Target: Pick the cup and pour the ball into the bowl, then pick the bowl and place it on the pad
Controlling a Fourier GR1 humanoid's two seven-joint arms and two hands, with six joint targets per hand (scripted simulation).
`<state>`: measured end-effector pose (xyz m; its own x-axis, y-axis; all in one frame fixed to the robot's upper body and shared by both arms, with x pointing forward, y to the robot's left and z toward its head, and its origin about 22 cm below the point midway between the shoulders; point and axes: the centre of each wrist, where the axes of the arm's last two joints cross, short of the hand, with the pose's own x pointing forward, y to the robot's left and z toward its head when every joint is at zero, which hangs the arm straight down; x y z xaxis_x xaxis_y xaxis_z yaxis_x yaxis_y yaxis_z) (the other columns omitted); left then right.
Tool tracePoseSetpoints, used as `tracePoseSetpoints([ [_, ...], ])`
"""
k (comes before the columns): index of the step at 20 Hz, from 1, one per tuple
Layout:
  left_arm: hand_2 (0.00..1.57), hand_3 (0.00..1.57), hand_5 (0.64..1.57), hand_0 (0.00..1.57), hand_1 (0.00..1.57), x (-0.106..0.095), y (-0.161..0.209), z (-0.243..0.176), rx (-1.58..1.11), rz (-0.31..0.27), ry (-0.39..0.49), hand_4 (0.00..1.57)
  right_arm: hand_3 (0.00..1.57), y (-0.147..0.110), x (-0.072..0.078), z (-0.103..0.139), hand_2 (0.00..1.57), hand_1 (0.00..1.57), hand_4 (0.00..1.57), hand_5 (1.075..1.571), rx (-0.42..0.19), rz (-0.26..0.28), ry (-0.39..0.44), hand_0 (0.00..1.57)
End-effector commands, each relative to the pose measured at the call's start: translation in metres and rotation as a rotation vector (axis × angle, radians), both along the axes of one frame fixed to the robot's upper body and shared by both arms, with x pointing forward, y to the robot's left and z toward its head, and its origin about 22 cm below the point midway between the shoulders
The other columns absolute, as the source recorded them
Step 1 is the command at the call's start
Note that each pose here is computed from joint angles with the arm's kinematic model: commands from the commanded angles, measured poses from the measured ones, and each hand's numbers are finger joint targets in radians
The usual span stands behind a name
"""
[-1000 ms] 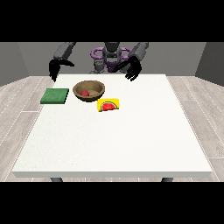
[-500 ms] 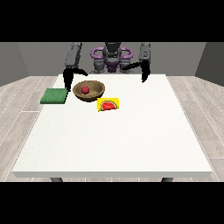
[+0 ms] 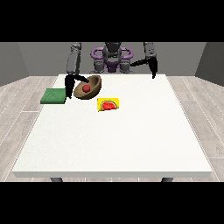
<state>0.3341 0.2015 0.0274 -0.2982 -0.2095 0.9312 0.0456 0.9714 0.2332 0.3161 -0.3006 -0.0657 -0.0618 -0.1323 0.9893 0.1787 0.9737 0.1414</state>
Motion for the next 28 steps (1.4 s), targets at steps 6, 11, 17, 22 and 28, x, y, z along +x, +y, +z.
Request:
tracePoseSetpoints([
  [6, 0.0, 0.0, 1.566, 0.0, 0.0, -0.013, 0.004, 0.006, 0.001, -0.035, -0.038, 0.0, 0.0, 0.015, 0.005, -0.022, 0.0, 0.0, 0.13, 1.562, 0.007, -0.014, -0.004, 0.0],
  [11, 0.0, 0.0, 1.569, 0.0, 0.0, 0.0, 0.02, 0.027, -0.003, -0.004, -0.066, 0.0, 0.0, 0.015, -0.02, -0.049, 0.39, 0.78, 0.44, 1.533, 0.047, -0.162, 0.235, 0.78],
  [17, 0.0, 0.0, 1.544, 0.0, 0.0, 0.001, -0.005, 0.036, -0.021, -0.094, -0.113, 0.6, 1.51, -0.024, -0.037, -0.048, 1.57, 1.57, 0.94, 1.549, -0.464, -0.247, 0.319, 1.57],
  [22, 0.0, 0.0, 1.466, 0.0, 0.0, 0.004, 0.012, 0.017, -0.027, -0.053, -0.027, 0.9, 1.26, -0.012, 0.001, -0.015, 1.57, 1.57, 0.9, 1.566, -0.51, -0.276, 0.4, 1.57],
  [28, 0.0, 0.0, 1.419, 0.0, 0.0, -0.017, 0.081, -0.039, -0.055, 0.109, 0.153, 0.99, 0.97, 0.03, 0.04, 0.026, 1.57, 1.57, 0.82, 1.564, -0.51, -0.169, 0.523, 1.57],
])
